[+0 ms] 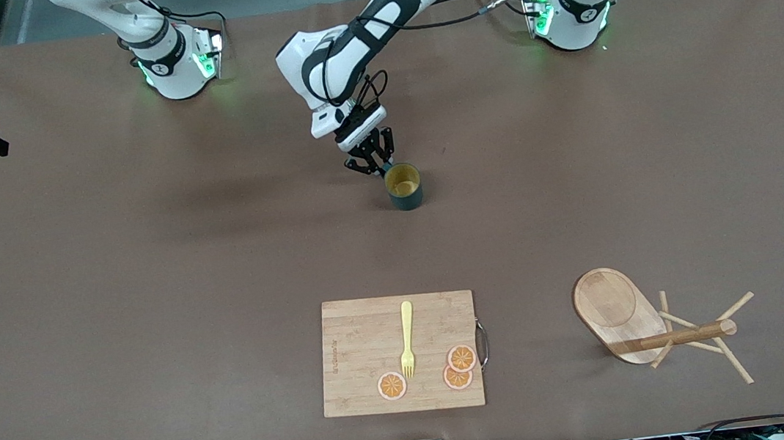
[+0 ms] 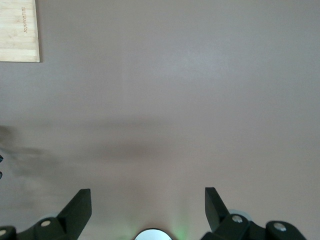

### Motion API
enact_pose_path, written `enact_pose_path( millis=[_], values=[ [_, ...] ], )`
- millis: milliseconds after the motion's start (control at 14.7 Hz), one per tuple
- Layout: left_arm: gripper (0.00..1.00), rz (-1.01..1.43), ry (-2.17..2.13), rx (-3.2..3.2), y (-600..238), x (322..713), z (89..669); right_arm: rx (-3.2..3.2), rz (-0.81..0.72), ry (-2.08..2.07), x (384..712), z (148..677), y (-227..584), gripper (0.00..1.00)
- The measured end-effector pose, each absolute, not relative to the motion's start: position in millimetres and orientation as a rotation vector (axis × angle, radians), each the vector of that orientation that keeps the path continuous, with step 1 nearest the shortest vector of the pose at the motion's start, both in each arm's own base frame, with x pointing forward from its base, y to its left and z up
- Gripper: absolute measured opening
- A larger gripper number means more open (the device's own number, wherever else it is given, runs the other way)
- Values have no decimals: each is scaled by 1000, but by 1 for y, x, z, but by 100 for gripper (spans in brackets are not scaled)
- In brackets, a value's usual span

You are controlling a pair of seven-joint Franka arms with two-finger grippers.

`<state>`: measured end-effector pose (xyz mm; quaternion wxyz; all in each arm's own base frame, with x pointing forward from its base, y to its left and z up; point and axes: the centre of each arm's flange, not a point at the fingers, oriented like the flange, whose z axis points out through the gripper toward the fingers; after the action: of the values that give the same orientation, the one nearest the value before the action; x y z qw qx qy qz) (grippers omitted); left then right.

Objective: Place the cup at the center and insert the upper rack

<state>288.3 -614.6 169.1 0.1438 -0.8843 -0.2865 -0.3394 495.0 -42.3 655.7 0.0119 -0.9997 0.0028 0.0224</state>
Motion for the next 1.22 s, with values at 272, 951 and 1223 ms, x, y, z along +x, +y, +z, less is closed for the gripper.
enact_pose_path(
  millis=[272, 951, 1223],
  values=[
    [21, -938, -933, -2588, -615, 333, 245, -3111, 72, 39, 494, 656, -39, 100],
    [21, -365, -1253, -2802, -428, 541, 480, -3115, 67, 35, 493, 659, -23, 100],
    [21, -127, -1439, -2971, -322, 621, 502, -3115, 67, 21, 493, 659, -18, 100]
  ],
)
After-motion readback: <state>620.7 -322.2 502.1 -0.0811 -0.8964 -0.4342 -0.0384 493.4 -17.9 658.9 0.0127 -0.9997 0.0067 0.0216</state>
